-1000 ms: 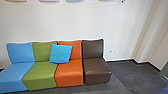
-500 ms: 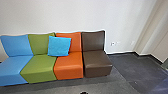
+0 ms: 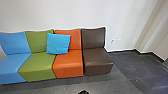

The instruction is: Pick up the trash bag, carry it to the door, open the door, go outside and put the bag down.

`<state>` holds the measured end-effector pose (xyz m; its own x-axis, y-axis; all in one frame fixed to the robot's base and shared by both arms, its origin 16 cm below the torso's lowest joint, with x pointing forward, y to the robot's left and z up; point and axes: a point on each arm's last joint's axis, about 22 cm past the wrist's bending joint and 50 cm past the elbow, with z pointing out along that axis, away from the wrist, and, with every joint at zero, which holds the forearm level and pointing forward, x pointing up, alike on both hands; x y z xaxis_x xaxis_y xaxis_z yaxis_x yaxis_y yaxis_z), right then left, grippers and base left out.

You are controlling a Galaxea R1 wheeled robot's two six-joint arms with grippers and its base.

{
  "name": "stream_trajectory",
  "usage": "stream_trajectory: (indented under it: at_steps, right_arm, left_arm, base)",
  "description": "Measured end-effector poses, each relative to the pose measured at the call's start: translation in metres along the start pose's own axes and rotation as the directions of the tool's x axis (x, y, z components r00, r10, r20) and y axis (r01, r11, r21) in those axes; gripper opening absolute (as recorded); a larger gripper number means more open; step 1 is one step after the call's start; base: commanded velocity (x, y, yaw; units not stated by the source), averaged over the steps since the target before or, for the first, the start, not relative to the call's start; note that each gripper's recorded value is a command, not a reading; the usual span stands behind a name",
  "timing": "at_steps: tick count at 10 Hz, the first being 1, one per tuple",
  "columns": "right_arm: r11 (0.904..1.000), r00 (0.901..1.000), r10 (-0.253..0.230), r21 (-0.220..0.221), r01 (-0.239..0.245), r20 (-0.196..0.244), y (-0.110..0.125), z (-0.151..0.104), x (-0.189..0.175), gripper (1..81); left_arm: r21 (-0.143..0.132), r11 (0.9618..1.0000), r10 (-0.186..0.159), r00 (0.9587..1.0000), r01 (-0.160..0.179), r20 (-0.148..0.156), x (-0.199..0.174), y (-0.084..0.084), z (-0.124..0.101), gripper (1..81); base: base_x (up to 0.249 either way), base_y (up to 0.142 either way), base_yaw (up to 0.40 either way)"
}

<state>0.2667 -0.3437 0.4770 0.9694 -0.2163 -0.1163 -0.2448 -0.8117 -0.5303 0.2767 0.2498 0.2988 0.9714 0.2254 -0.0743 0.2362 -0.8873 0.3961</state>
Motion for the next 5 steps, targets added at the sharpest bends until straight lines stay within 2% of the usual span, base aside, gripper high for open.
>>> stream_trajectory:
  at_steps: [3,5]
  right_arm:
    - [0.9995,0.9992,-0.021,0.023,0.021,-0.033,-0.003,0.01,0.021,81.1]
    - [0.9995,0.9985,-0.026,0.018,0.027,-0.048,0.006,0.011,0.034,81.1]
  left_arm:
    - [-0.022,0.9994,0.026,0.9983,-0.027,-0.052,0.06,0.011,0.013,81.1]
    - [-0.029,0.9992,0.025,0.9991,-0.026,-0.034,0.067,0.008,0.027,81.1]
  base:
    - [0.0,0.0,0.0]
    - [0.0,0.0,0.0]
